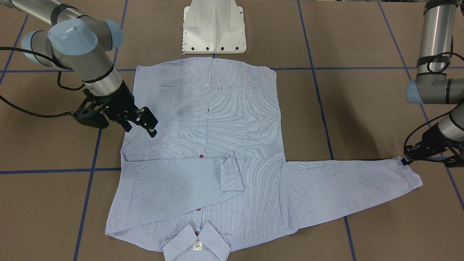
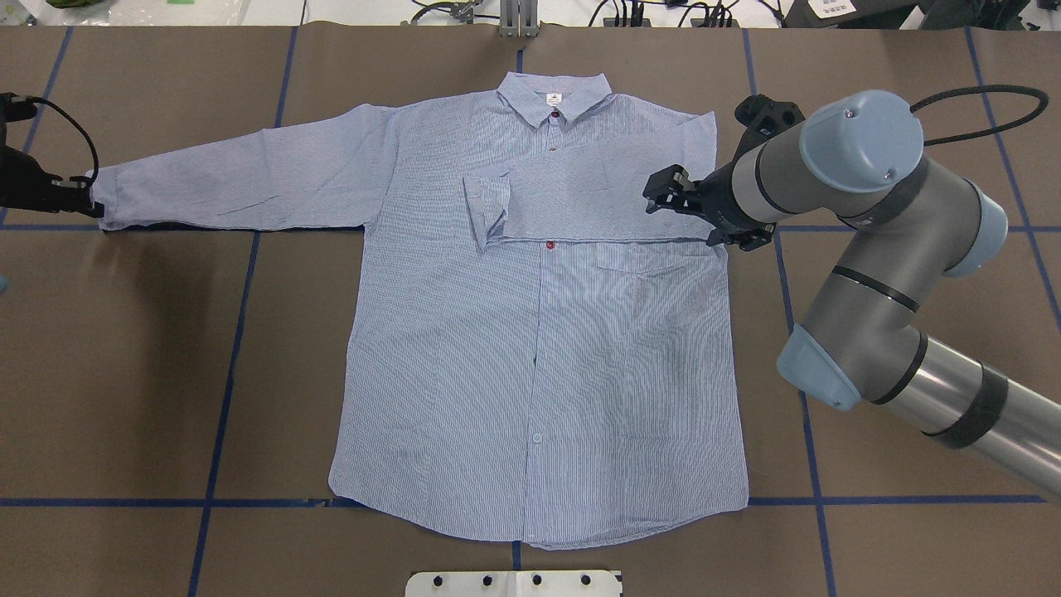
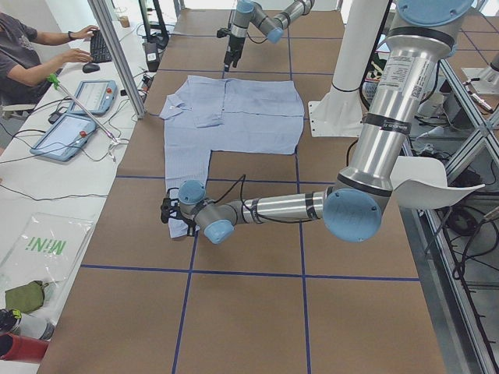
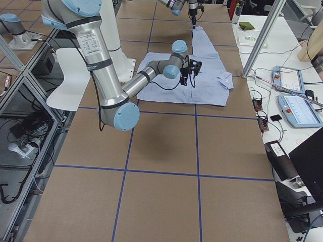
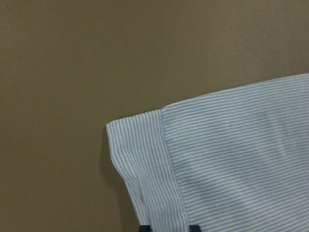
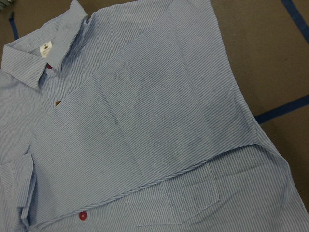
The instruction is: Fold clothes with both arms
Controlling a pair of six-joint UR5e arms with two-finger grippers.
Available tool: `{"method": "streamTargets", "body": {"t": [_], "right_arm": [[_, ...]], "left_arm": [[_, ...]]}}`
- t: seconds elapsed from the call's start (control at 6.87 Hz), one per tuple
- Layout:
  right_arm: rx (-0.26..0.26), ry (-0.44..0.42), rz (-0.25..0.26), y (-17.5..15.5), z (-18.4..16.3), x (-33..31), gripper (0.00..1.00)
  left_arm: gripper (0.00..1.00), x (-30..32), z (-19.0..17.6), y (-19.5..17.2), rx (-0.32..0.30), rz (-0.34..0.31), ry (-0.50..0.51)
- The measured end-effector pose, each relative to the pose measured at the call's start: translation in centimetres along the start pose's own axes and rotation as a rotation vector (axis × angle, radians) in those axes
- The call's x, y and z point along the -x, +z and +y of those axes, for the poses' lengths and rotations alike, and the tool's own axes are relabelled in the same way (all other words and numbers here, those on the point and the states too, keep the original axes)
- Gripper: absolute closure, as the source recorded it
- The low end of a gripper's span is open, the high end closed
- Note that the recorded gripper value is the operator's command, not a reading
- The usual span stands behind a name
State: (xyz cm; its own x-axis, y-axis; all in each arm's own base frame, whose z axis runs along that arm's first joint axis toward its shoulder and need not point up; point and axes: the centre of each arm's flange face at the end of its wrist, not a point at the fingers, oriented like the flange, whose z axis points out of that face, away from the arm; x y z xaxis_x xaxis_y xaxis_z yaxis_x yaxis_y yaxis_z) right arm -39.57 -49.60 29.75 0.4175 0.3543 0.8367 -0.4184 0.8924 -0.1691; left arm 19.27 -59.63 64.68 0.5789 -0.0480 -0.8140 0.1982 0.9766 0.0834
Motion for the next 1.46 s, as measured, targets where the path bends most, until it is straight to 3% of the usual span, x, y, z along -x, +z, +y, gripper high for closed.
{"method": "streamTargets", "body": {"t": [0.29,0.73,1.02,1.46], "right_arm": [[0.001,-0.001,-0.002,-0.1,0.1,0.1,0.0],[-0.006,0.002,0.01,-0.9,-1.3,-2.1,0.0],[-0.027,-0.053,0.062,-1.5,-3.9,-7.3,0.0],[-0.034,-0.136,0.132,-4.8,-8.8,-16.2,0.0]], "left_arm": [[1.0,-1.4,-0.9,-1.5,-0.012,0.008,-0.007],[1.0,-14.5,-4.6,-7.9,-0.023,0.03,-0.102],[1.0,-30.1,-3.2,-8.3,0.014,0.128,-0.229],[1.0,-54.6,3.7,-6.3,0.064,0.264,-0.377]]}}
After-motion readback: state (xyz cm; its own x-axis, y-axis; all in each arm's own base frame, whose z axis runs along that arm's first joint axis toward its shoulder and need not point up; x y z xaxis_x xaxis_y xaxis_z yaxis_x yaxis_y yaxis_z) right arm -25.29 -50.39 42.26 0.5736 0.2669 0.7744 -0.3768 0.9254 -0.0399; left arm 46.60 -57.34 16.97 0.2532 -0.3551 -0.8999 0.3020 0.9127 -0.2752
